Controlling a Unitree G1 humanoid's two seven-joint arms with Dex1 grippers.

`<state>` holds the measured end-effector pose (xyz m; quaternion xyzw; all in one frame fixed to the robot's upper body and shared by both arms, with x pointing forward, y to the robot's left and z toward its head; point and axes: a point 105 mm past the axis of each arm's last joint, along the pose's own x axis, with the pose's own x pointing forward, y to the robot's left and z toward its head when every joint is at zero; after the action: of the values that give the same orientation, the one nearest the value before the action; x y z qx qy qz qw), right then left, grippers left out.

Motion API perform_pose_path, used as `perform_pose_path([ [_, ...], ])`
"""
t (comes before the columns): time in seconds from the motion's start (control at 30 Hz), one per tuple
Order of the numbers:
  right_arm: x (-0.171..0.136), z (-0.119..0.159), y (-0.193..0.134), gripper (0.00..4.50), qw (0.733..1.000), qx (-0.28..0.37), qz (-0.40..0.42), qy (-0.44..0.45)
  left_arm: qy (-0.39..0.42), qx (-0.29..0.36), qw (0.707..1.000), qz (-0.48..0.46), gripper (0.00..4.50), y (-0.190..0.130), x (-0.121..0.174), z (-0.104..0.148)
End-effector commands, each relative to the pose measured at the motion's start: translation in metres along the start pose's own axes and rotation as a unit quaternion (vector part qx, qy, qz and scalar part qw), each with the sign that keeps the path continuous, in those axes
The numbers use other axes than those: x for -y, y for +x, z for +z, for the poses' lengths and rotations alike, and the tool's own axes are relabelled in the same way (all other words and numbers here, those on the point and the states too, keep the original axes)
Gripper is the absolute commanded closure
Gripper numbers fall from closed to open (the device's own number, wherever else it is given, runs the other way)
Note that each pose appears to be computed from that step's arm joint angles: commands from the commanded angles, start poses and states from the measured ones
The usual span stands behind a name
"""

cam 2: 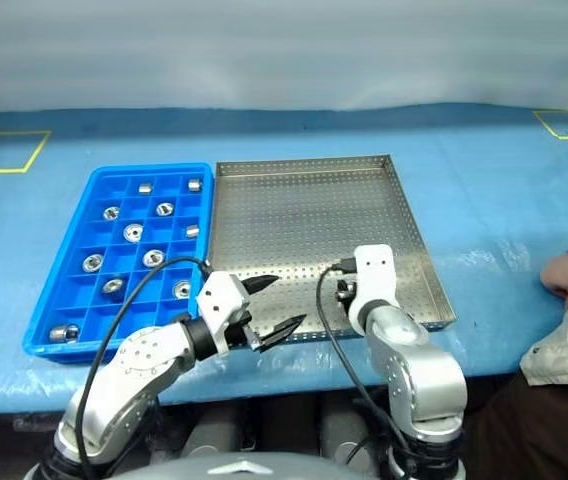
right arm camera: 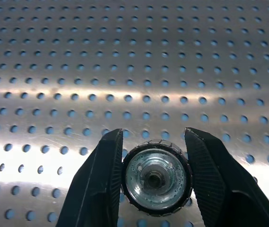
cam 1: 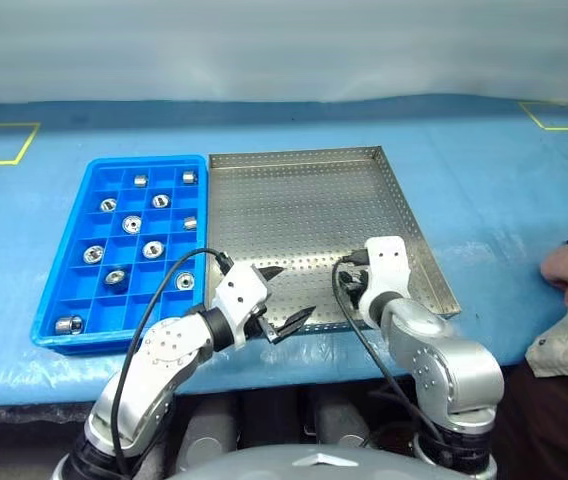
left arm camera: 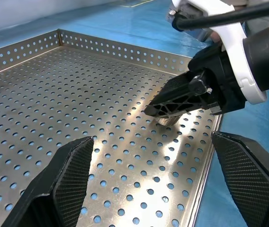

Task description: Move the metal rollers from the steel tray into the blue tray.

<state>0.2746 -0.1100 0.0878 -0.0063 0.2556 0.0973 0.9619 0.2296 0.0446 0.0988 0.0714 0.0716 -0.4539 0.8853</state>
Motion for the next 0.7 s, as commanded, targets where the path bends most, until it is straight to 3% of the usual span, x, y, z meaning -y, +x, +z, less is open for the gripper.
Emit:
perform_pose_path([
  [0.03,-0.014,0.024,-0.007,2.83,0.999,0.042,0.032,-0.012,0.011,0.022,1.000,0.006,0.16,-0.002,0.003,0.012],
  [0.23,-0.035,0.055,0.002,2.83,0.993,0.087,0.076,-0.023,0.010,0.024,0.998,0.050,0.16,-0.007,-0.004,0.012],
  [0.43,-0.079,0.080,0.013,2.83,0.978,0.123,0.164,-0.049,0.003,0.034,0.989,0.142,0.16,-0.022,-0.022,0.015],
  [0.7,-0.144,0.087,0.015,2.83,0.942,0.136,0.298,-0.079,-0.013,0.023,0.962,0.272,0.16,-0.066,-0.030,0.009],
])
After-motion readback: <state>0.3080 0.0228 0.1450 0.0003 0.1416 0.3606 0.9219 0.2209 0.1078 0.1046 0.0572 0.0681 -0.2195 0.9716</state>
